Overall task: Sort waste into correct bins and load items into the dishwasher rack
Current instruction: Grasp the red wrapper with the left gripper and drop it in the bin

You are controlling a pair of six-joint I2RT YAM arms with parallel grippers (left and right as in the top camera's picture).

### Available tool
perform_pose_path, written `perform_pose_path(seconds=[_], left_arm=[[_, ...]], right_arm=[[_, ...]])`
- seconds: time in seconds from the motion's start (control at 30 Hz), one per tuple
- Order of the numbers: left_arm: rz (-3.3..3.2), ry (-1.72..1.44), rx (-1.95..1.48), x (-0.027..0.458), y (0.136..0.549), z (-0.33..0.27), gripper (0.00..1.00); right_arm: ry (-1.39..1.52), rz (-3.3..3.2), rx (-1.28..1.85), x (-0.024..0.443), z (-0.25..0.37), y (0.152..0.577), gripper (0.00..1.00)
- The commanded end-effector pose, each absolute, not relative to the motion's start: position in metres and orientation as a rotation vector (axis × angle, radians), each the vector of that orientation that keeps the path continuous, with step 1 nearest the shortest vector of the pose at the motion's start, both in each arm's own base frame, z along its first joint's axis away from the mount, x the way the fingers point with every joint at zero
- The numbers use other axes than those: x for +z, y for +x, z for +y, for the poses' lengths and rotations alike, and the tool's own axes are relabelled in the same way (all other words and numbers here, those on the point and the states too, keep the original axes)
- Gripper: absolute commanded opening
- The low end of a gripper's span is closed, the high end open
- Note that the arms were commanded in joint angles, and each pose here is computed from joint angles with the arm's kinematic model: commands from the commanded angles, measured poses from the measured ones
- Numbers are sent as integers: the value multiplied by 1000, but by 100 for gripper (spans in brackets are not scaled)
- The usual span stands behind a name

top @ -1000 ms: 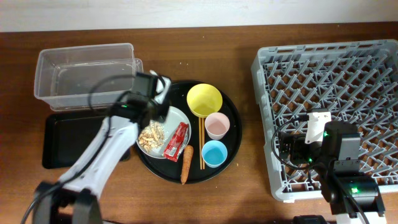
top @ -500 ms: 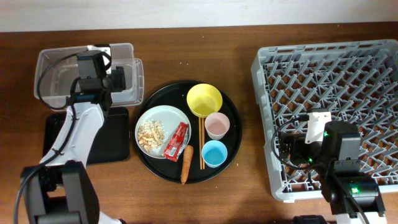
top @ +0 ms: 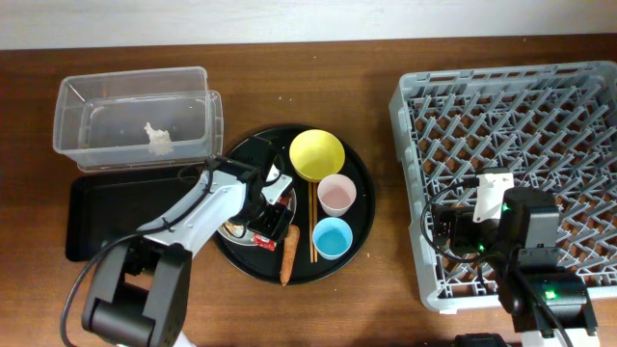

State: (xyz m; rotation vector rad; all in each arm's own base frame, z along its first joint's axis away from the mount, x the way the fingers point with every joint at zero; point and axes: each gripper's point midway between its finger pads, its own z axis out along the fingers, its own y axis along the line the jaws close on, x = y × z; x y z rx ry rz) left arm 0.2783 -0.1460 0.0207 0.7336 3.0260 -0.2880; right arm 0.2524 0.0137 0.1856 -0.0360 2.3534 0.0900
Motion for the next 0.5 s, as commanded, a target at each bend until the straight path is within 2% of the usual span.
perform_pose_path(seconds=[0.0, 0.03, 0.07, 0.17, 0.2, 0.37, 0.47], left_arm=[[3071, 745, -293, 6, 273, -145, 70], [3070, 745, -294, 6, 273, -145, 58], [3070, 745, -294, 6, 273, -145, 41], [3051, 741, -296, 12, 280, -147, 20], [3044, 740, -297, 16, 283, -148, 16], [3055, 741, -295, 25, 285, -149, 14], [3051, 733, -250, 37, 293, -146, 0]], right_arm=[[-20, 2328, 98, 195, 13, 255, 98], [-20, 2328, 98, 195, 13, 255, 98], [-20, 2328, 99, 195, 13, 255, 98], [-20, 2329, 99, 195, 13, 255, 98], [-20, 2331, 98, 194, 13, 254, 98], [-20, 2335, 98, 194, 13, 254, 98], [-19, 2335, 99, 194, 13, 254, 98]])
